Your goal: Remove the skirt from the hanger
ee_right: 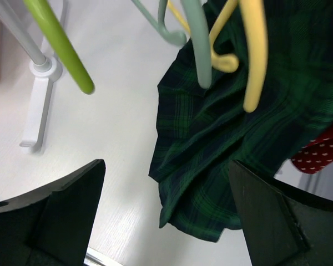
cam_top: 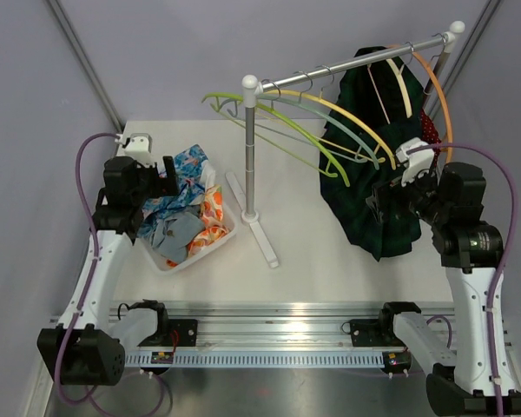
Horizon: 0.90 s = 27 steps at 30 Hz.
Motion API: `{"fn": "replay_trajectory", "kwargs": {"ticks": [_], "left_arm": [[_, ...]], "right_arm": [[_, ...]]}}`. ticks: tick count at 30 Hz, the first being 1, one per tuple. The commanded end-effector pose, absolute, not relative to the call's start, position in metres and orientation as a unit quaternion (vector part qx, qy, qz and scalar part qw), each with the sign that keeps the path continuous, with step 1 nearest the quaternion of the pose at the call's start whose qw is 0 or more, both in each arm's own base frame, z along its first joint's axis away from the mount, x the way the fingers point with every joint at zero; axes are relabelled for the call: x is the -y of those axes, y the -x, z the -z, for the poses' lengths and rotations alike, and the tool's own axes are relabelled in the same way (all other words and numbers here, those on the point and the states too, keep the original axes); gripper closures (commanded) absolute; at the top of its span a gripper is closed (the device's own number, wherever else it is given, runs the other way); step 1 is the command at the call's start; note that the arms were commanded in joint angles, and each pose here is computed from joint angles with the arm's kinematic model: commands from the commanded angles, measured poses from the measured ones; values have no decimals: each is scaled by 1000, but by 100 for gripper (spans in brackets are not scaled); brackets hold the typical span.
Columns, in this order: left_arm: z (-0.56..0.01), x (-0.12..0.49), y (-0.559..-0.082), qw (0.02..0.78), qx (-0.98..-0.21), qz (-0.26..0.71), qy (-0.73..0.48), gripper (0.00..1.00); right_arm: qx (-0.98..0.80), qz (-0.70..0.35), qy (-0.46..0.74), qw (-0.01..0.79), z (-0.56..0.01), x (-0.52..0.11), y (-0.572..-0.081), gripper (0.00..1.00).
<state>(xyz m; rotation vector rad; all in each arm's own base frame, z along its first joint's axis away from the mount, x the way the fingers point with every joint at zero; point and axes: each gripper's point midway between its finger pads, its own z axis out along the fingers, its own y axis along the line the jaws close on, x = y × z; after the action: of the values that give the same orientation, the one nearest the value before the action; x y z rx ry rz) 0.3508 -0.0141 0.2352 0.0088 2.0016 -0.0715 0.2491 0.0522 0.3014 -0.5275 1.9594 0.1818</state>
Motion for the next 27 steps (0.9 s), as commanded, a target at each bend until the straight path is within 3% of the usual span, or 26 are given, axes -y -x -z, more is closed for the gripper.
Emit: {"fn": "replay_trajectory", "kwargs": {"ticks": [1,8,10,14,18,23,27], "left_arm": [[-246,33,-333,556,-827,81,-18,1],[-253,60,-291,599,-784,145,-72,1],[-250,66,-282,610,-772,159,-82,1],[-251,75,-273,626,-752,182,-98,1],[-249,75,-267,623,-755,177,-101,1],[-253,76,-261,638,-744,161,-115,1],[-253,80,-258,637,-742,166,-123,1]], "right_arm": [[-802,-73,252,536,-341,-55,-233,0],[-788,-59,224,570,-406,-50,-225,4],[-783,-59,185,591,-429,-46,-236,10],[-770,-70,116,623,-468,-42,-278,28],[-788,-81,91,604,-470,-41,-340,52],[-778,-49,81,622,-494,-30,-380,53],[-786,-17,70,614,-482,-18,-414,53]]}}
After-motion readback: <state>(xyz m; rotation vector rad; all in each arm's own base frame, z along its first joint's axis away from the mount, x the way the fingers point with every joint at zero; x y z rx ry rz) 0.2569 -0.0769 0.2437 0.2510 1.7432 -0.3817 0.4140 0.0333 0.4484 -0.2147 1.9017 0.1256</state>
